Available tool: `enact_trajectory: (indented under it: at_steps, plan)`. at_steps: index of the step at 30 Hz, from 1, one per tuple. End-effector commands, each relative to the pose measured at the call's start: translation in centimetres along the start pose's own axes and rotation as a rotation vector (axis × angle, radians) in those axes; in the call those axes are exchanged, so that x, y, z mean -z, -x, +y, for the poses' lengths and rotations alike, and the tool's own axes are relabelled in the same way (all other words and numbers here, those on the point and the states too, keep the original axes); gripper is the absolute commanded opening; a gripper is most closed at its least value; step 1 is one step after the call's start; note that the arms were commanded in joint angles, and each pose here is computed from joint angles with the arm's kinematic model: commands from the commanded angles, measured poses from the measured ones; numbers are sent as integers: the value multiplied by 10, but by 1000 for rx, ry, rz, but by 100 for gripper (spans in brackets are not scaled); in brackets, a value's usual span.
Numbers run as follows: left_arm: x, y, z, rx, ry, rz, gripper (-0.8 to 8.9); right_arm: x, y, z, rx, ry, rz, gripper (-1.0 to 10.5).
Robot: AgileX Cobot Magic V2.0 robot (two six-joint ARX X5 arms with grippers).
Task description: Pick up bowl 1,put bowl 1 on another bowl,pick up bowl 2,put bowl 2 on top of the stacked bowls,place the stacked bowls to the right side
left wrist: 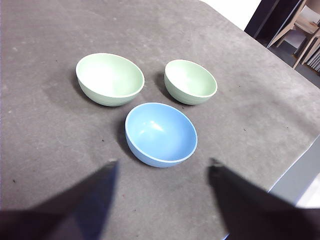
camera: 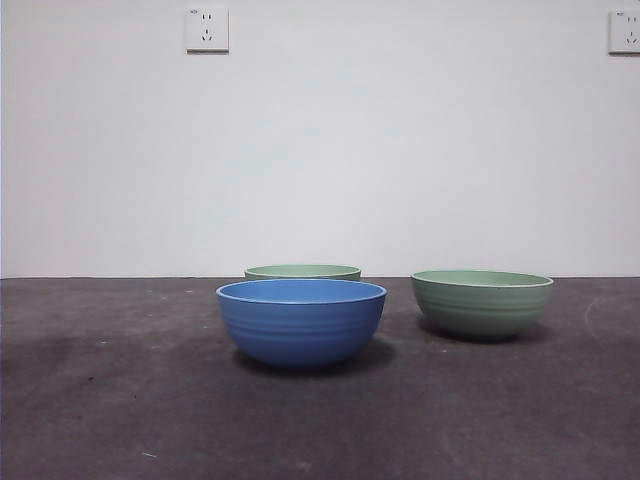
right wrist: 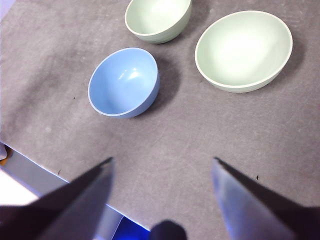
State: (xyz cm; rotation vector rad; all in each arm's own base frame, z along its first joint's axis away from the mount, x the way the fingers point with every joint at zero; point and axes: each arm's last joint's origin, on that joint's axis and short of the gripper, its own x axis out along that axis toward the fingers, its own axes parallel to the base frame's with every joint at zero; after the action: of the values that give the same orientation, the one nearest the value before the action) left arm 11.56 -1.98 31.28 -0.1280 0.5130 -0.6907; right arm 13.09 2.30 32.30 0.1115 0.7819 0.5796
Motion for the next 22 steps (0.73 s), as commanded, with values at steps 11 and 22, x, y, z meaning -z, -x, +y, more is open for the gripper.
enact_trajectory:
  at_steps: [11, 22]
  plan:
    - [-1, 1, -1, 1, 4, -5, 637, -28, -38, -27, 136, -176, -22, 567]
    - [-1, 1, -1, 1, 4, -5, 637, -55, -124, -81, 220, -269, 93, 564]
